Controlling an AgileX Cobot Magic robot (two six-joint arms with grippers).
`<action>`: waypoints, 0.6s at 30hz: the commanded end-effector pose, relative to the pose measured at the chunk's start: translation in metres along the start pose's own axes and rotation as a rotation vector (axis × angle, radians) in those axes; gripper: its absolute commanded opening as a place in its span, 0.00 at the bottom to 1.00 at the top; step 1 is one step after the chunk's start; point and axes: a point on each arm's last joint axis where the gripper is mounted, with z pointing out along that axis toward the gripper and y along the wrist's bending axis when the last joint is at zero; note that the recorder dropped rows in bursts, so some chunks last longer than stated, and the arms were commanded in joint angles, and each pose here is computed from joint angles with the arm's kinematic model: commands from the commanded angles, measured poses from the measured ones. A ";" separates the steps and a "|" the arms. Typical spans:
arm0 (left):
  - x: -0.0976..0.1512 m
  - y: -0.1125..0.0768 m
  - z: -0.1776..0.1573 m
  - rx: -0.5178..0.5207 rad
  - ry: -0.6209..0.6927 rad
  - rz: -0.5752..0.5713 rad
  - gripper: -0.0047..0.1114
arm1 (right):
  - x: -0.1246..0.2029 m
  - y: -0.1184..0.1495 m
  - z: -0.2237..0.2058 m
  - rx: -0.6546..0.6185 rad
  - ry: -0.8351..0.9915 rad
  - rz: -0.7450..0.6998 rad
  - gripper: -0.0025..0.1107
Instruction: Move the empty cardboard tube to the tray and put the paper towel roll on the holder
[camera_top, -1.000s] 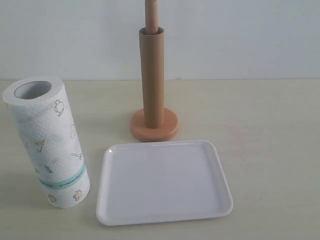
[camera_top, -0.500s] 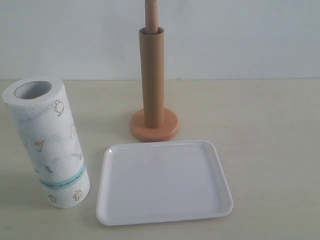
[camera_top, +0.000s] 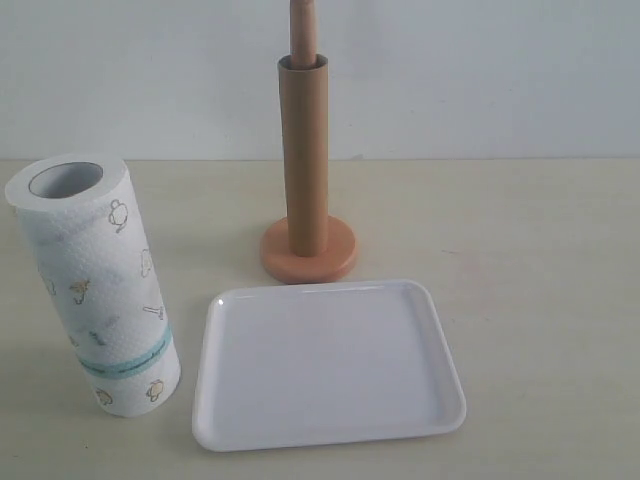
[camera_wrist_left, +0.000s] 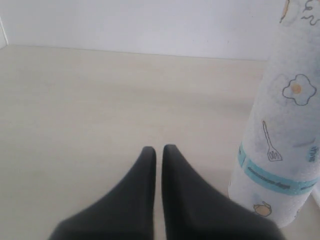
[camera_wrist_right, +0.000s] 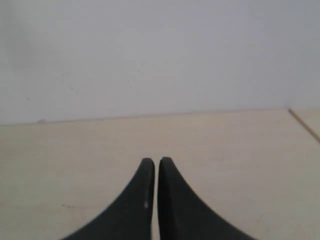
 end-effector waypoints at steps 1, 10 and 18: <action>0.001 0.000 0.000 0.002 -0.004 -0.010 0.08 | 0.020 0.010 0.029 -0.055 0.064 0.014 0.05; 0.001 0.000 0.000 0.002 -0.004 -0.010 0.08 | 0.058 0.108 0.058 -0.687 -0.109 -0.246 0.05; 0.001 0.000 0.000 0.002 -0.004 -0.010 0.08 | 0.077 0.153 0.085 -0.816 -0.050 -0.197 0.22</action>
